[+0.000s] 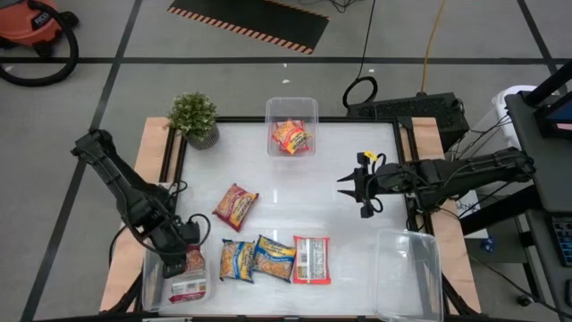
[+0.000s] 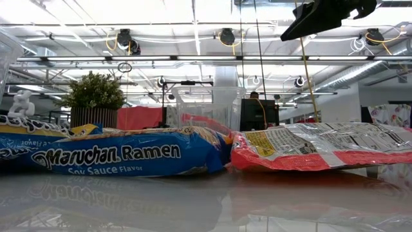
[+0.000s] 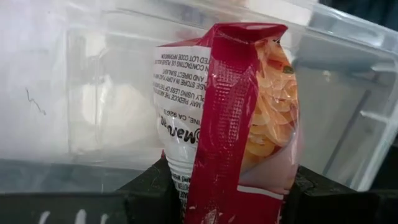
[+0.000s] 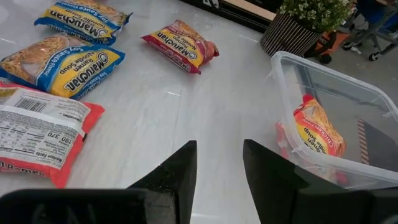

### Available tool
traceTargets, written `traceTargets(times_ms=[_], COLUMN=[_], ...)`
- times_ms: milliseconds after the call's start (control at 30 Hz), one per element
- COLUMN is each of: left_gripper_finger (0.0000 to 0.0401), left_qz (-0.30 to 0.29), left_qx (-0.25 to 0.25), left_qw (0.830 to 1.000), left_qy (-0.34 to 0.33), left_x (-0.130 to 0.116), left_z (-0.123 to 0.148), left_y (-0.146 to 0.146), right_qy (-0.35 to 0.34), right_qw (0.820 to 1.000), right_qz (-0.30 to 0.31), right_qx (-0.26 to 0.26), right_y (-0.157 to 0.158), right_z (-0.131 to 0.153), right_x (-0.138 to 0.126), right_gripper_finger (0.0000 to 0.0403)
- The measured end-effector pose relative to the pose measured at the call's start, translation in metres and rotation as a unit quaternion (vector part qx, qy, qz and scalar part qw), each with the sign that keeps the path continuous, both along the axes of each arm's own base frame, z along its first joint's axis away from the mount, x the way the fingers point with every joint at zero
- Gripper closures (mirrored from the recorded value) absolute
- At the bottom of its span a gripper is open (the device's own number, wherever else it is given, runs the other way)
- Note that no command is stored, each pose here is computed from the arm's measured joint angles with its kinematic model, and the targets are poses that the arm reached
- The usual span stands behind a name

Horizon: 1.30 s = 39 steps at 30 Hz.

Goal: Sort Maruchan noodles
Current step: Put the right red noodle pack into the bottom left transparent bin, then put the orange noodle pack into the top transparent bin

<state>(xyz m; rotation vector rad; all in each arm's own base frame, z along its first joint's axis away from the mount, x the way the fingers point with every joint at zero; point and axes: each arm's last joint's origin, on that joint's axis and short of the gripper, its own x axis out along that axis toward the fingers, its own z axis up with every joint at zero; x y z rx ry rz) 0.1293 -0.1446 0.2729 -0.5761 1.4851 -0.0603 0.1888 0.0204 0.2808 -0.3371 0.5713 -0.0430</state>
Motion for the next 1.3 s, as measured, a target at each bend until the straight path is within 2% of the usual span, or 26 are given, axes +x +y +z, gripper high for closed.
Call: traceTargets(times_ms=[133, 267, 400, 533, 833, 1100, 1300], left_gripper_finger=[0.0237, 0.0206, 0.0171, 0.0159, 0.0158, 0.0158, 0.0158], left_qz=[0.024, 0.035, 0.036, 0.030, 0.053, 0.092, 0.103], left_qx=[0.014, 0.022, 0.029, 0.025, -0.046, -0.100, -0.150], left_qw=[0.999, 0.998, 0.997, 0.994, 0.972, 0.973, 0.977], left_qy=[0.025, 0.041, 0.058, 0.099, 0.223, 0.185, 0.112], left_x=[0.004, 0.005, 0.002, -0.003, -0.010, -0.009, -0.005], left_z=[-0.008, -0.012, -0.014, -0.013, -0.003, 0.012, 0.024], left_y=[-0.005, -0.010, -0.010, -0.006, 0.014, 0.033, 0.043], right_qy=[0.000, 0.000, 0.000, 0.000, -0.022, -0.024, -0.024], right_qw=[1.000, 1.000, 1.000, 1.000, 1.000, 1.000, 0.998], right_qz=[0.000, -0.001, -0.001, 0.001, 0.007, 0.004, 0.044], right_qx=[0.000, 0.002, 0.001, -0.002, -0.008, 0.001, 0.034], right_y=[0.000, 0.000, 0.000, 0.000, 0.000, 0.000, 0.004], right_z=[0.000, 0.000, 0.000, 0.000, 0.004, 0.004, 0.000], right_x=[0.000, 0.000, 0.000, 0.000, 0.002, 0.003, 0.003], right_gripper_finger=[0.0279, 0.0279, 0.0279, 0.0279, 0.0279, 0.0279, 0.0279])
